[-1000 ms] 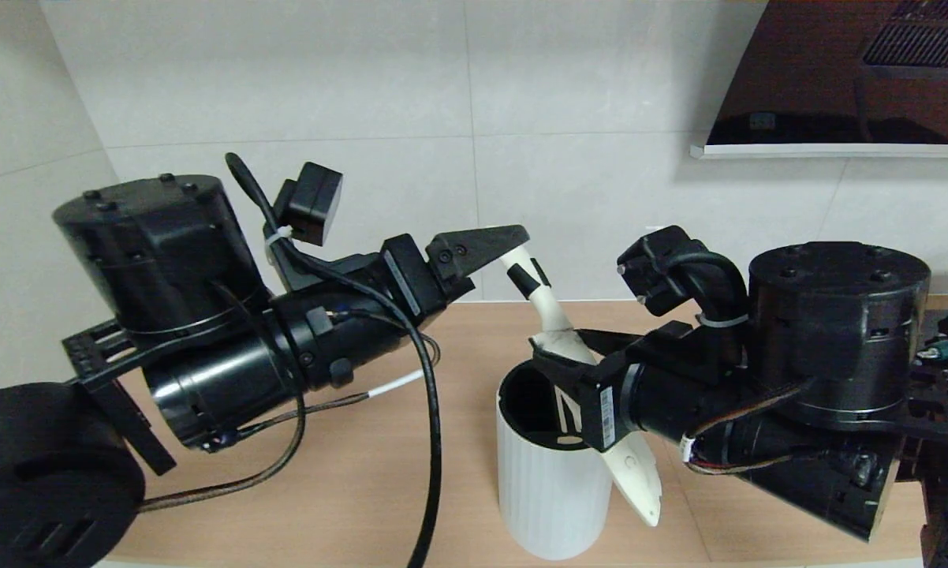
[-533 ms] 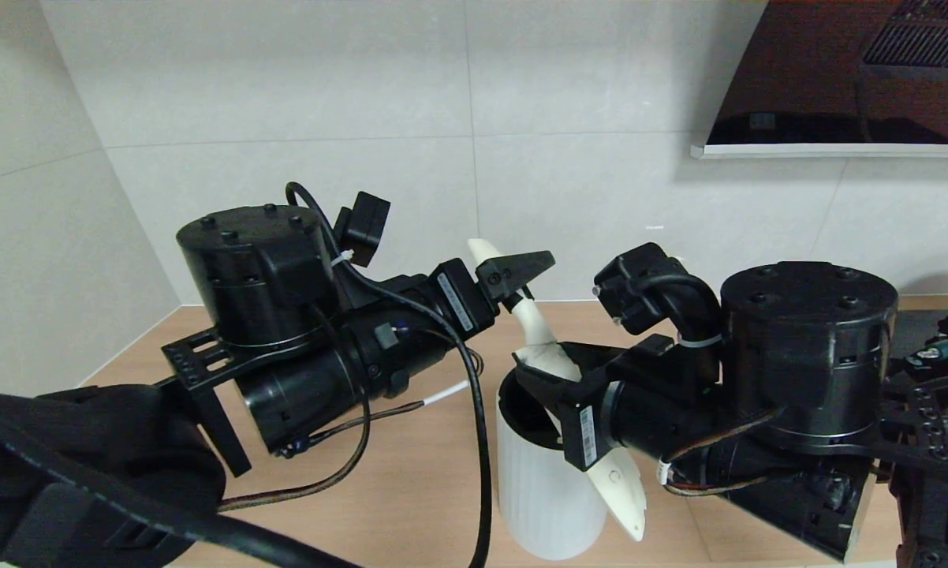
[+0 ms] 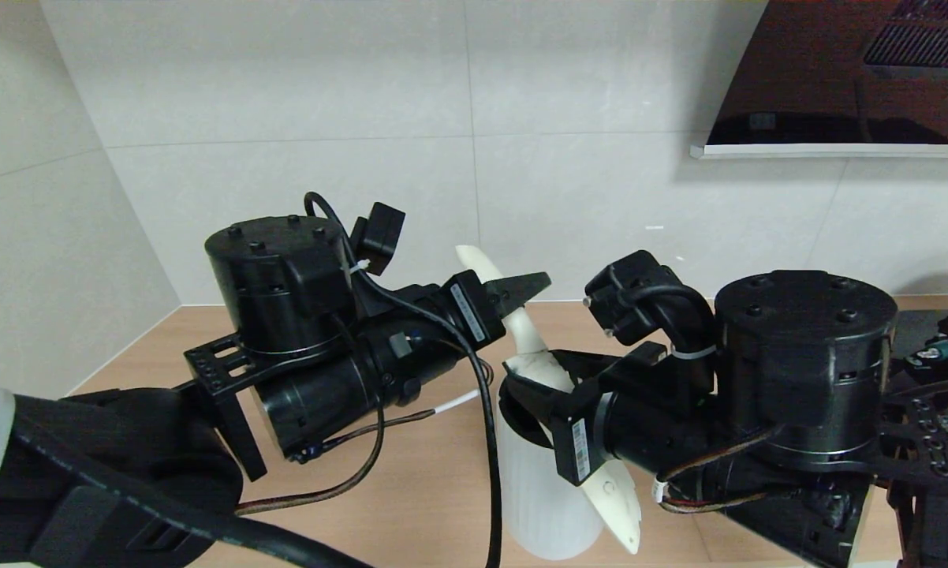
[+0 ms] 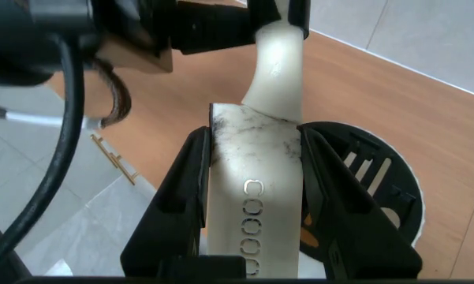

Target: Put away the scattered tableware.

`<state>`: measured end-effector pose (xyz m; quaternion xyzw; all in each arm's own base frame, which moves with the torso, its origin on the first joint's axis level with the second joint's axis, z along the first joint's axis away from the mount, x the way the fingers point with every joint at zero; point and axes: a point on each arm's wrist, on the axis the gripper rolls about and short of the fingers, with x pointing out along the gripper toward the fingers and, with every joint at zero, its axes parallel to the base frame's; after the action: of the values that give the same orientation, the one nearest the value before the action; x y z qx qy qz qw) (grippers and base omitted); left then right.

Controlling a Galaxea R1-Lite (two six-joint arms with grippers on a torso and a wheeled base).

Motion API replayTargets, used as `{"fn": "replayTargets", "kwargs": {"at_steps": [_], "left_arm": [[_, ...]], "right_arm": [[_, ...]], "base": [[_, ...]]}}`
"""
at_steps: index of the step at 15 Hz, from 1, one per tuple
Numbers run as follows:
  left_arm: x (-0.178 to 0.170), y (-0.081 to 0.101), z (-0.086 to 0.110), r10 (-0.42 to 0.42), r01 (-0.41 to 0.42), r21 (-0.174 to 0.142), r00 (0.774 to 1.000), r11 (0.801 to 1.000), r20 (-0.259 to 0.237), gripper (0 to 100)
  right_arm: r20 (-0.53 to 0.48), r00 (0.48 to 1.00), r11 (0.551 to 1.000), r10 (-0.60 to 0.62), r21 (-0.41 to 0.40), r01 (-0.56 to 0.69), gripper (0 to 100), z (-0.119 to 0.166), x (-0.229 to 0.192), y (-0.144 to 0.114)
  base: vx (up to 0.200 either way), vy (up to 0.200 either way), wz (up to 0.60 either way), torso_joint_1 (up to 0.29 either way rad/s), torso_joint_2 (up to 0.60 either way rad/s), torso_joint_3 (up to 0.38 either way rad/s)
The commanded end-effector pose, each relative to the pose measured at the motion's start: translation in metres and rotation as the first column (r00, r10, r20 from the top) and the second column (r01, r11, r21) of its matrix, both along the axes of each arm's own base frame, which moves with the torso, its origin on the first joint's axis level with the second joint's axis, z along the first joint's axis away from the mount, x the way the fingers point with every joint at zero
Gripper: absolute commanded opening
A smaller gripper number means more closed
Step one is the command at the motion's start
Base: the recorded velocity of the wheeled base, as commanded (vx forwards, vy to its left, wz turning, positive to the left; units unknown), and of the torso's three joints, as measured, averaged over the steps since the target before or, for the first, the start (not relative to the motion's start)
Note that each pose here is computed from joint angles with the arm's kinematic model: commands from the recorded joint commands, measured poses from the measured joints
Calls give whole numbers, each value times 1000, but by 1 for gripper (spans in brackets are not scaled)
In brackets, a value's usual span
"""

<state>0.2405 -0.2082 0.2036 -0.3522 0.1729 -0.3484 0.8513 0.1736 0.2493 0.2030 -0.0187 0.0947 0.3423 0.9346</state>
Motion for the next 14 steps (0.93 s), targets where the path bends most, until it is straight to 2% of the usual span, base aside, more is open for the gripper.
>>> {"fn": "replayTargets", "kwargs": {"at_steps": [1,10,11,13,14], "left_arm": [[-1,0,0,-3,3,1,1000,1000,-1,0],[-1,0,1,0,0,-5,1000,1000,6,0],[-1,0,1,4,-4,4,1000,1000,10,0],[1,0,0,40,-41,36,998,999,41,0],[0,0,3,55,-57,34,997,998,50,0]], "right_arm": [[2,1000,1000,2,3,-2,0,1,-1,0],[-2,1000,1000,-1,4,1,0,0,0,0],[-2,1000,1000,-1,4,1,100,0,0,0],[-2,1000,1000,1,5,-1,100,0,0,0],[-2,1000,1000,1,5,-1,100,1,-1,-1]], "base": [[0,0,0,0,0,0],[0,0,0,0,0,0],[0,0,0,0,0,0],[0,0,0,0,0,0],[0,0,0,0,0,0]]}}
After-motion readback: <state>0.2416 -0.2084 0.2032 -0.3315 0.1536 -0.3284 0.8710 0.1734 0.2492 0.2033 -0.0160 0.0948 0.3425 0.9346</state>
